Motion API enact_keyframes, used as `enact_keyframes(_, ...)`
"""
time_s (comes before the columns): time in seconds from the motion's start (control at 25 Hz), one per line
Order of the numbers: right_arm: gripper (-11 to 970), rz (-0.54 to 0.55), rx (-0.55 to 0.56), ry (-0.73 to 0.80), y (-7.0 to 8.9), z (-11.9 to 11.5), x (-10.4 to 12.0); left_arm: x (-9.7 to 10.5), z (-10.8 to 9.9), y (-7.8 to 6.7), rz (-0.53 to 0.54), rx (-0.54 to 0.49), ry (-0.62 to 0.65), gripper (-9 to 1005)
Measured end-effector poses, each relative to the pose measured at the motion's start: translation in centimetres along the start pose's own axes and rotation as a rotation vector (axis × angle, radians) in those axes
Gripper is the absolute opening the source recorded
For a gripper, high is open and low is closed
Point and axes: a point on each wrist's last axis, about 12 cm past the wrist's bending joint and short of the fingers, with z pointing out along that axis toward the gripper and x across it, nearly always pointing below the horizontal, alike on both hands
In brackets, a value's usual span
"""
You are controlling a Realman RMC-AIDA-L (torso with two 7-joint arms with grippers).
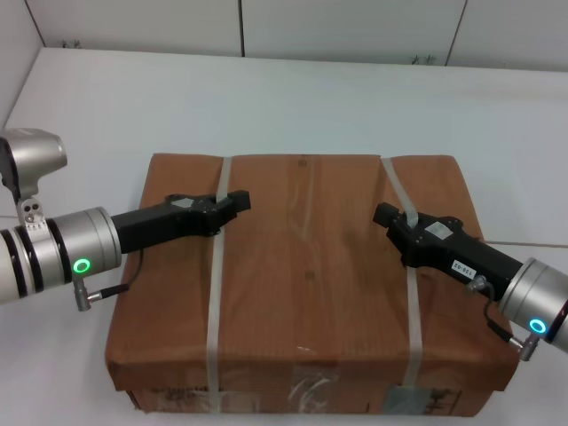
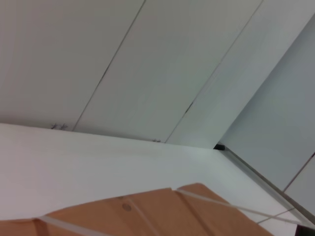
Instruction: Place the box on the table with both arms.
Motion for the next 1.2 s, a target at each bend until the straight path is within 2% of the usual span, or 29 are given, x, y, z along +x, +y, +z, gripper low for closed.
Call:
enact_keyframes(0.8, 18, -0.007, 0.014, 0.009, -0.2, 0.0, 0.1, -0.8, 0.1, 0.2, 0.022, -0.007, -0.029, 39)
enact_keyframes(1.2, 18, -0.043, 0.073, 0.095, -0.5, 1.7, 0.3, -0.2, 1.7, 0.4, 0.082, -0.082, 0.019, 39)
